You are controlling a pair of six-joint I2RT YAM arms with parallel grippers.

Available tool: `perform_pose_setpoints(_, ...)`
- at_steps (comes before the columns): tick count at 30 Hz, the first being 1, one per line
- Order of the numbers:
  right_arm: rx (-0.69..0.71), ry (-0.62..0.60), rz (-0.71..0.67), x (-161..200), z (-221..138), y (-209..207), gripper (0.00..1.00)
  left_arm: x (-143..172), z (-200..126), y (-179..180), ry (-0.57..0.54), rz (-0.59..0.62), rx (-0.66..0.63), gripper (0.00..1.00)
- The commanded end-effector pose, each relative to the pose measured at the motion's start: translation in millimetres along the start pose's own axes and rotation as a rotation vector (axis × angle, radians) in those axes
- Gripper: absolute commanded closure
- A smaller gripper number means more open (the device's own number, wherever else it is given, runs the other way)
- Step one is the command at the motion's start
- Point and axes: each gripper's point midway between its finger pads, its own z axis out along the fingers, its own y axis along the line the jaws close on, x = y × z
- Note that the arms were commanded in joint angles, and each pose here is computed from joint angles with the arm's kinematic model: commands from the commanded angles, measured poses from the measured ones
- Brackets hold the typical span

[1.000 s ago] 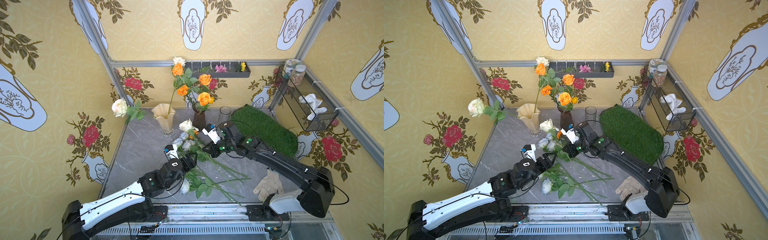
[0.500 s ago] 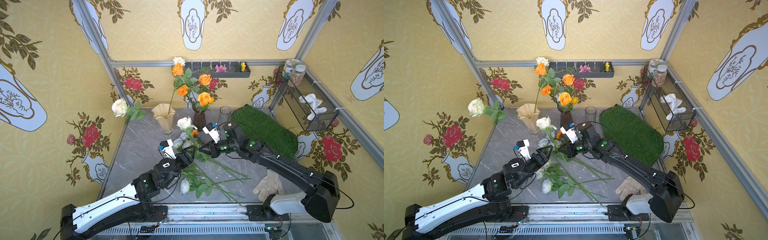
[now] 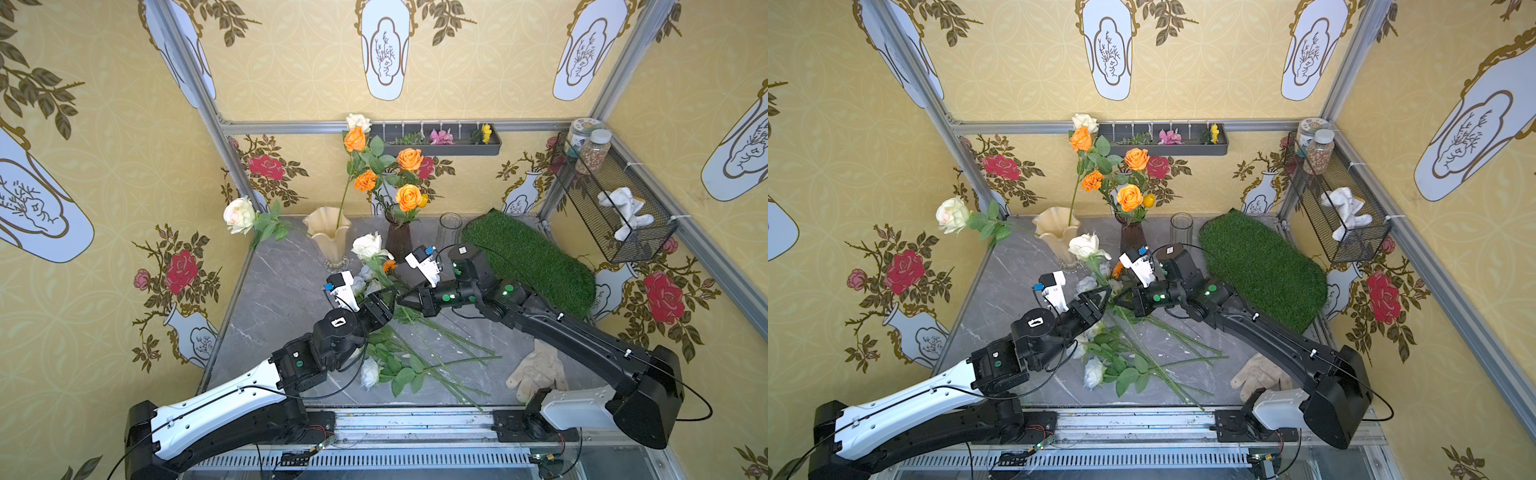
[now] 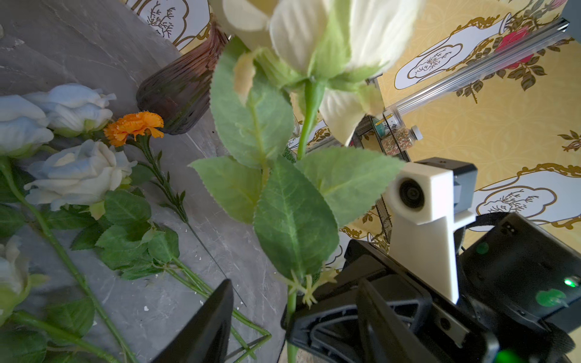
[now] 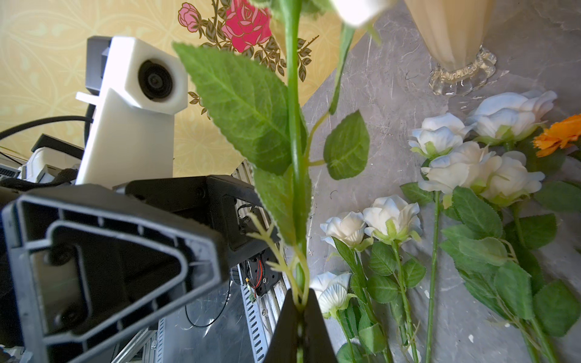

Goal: Arrange the flowers in different vases according to their colors
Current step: Pick up the flower at the center of the board.

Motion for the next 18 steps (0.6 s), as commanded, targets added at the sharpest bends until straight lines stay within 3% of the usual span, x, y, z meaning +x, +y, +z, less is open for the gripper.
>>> perform_pose_setpoints(1,-0.041,-0.03,-0.031,-8,0,9,1.0,-3,3,-3,-0.003,0.004,0.009,0.36)
perform_pose_setpoints(7,-0.036,-0.023,-0.036,-4,0,9,1.0,-4,9,0,0.017,-0.004,-0.008,0.48)
perform_pose_setpoints(13,-0.018,-0.023,-0.039,-2,0,5,1.0,-5,13,-1,0.035,0.0,-0.024,0.71)
perform_pose_setpoints(16,0.0,-0.026,-0.043,-2,-1,3,0.86,-5,15,0,0.045,0.012,-0.048,0.82)
perform_pose_setpoints(18,0.015,-0.029,-0.044,-2,-3,1,0.65,-7,16,1,0.043,0.023,-0.07,0.9)
